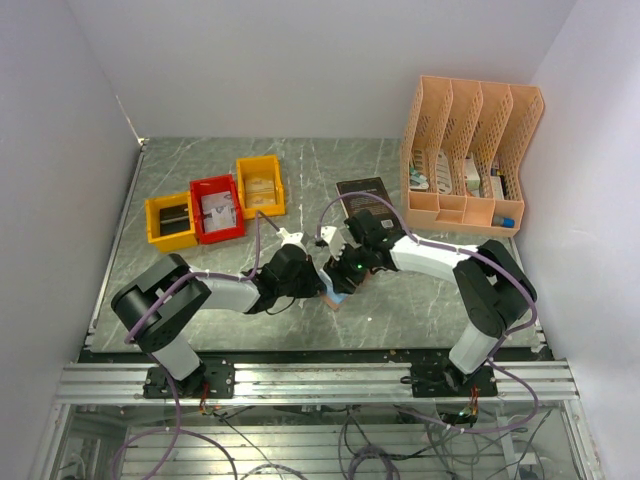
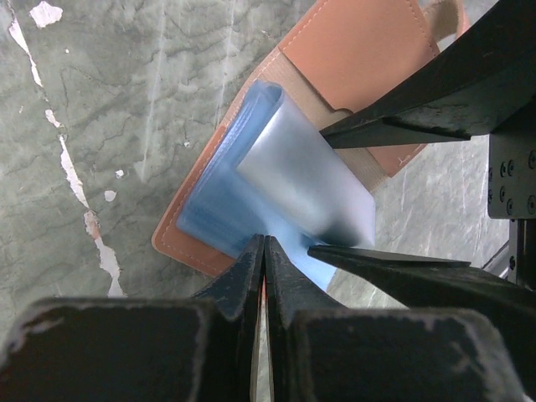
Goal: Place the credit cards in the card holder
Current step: Open the card holder at the center of the board.
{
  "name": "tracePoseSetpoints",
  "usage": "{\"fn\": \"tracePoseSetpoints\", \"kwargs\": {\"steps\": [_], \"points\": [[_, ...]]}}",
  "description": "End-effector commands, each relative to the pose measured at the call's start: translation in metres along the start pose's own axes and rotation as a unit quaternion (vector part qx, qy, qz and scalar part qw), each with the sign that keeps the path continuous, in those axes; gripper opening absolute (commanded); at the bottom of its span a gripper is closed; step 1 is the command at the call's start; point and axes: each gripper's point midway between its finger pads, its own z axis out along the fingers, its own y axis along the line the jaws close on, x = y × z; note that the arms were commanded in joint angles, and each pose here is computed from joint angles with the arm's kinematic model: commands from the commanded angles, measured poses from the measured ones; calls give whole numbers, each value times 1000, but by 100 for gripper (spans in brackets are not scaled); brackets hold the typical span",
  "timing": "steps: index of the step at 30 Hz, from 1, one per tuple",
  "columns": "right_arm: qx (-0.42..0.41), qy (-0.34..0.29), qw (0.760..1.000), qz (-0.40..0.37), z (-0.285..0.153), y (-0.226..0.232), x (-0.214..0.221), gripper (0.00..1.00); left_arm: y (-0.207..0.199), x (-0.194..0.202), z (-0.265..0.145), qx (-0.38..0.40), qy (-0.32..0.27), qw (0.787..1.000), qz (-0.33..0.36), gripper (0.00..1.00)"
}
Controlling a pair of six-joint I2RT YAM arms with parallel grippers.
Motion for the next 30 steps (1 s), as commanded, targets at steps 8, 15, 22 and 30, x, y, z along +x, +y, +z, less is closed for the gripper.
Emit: {"fn": "tracePoseSetpoints", "kwargs": {"steps": [8, 15, 22, 30], "points": [[-28, -25, 999, 22, -9, 1, -10, 46, -4, -11, -5, 5, -13, 1000, 20, 13], [-78, -42, 995, 52, -13, 8, -12, 40, -22, -28, -13, 24, -34, 999, 20, 16], [-95, -48, 992, 68, -15, 9, -11, 36, -34, -43, -17, 34, -53, 998, 22, 22], [-96, -49, 991, 76, -15, 7, -10, 33, -38, -48, -21, 35, -58, 997, 24, 18]]}}
